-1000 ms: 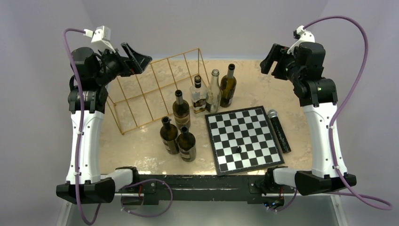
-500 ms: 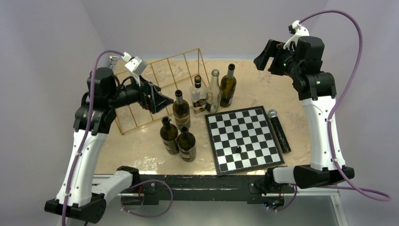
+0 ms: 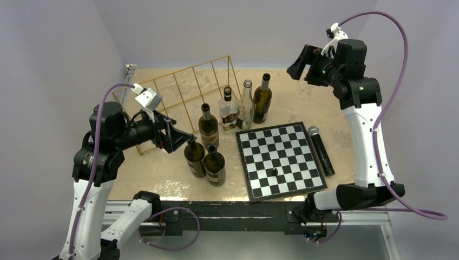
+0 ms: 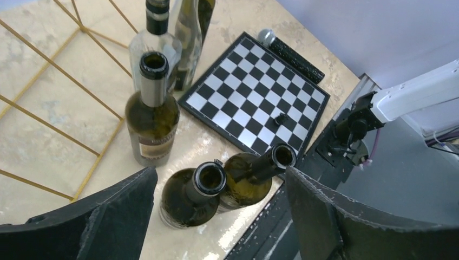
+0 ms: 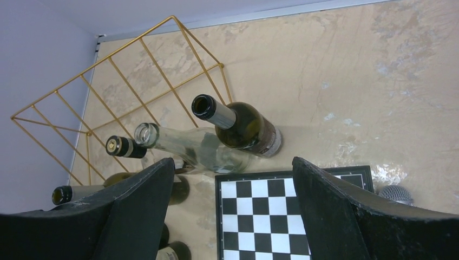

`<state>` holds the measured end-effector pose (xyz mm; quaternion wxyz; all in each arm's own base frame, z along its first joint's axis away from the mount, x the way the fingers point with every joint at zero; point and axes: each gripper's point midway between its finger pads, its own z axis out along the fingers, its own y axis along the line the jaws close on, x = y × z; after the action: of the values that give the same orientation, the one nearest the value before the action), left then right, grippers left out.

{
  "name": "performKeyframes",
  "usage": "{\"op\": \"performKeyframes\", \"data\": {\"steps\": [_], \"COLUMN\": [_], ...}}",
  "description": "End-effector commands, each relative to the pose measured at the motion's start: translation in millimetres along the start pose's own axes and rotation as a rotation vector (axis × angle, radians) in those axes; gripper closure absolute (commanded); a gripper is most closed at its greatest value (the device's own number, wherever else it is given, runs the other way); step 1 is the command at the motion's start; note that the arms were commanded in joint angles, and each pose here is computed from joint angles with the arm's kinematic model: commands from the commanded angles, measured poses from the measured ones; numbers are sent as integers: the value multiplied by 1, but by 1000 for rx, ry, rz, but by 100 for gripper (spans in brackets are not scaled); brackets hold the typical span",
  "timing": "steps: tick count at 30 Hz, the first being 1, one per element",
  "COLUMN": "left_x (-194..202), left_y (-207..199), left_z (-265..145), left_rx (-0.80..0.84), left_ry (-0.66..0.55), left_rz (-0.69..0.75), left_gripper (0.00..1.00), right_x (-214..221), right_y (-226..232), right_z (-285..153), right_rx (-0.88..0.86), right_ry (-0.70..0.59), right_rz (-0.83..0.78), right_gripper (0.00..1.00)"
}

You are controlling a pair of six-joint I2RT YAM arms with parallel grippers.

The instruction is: Put the wine bottle on the wine rack

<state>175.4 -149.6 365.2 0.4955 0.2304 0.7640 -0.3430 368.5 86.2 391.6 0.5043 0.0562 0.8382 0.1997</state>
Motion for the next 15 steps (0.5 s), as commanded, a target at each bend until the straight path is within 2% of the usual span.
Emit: {"op": "performKeyframes", "data": {"steps": [1,4,8,15], "left_x": [25,28,29,53], "left_y": [0,3,8,6], "left_z": [12,23,32,40], "left_rx": [57,78,74,54], "left_ry": [77,77,63,105], "left_rz": [-65,-100,-107,-40], "left_gripper": [13,19,20,19], "right_x": [-10,-5,1,6], "right_y": [12,16,15,8], "right_z": [-9,-5,-2,3], "right_rx": [-47,-75,-72,-54], "right_ry": [-28,5,44,80], "right_rz": [4,17,26,43], "right_gripper": [16,16,16,16]}}
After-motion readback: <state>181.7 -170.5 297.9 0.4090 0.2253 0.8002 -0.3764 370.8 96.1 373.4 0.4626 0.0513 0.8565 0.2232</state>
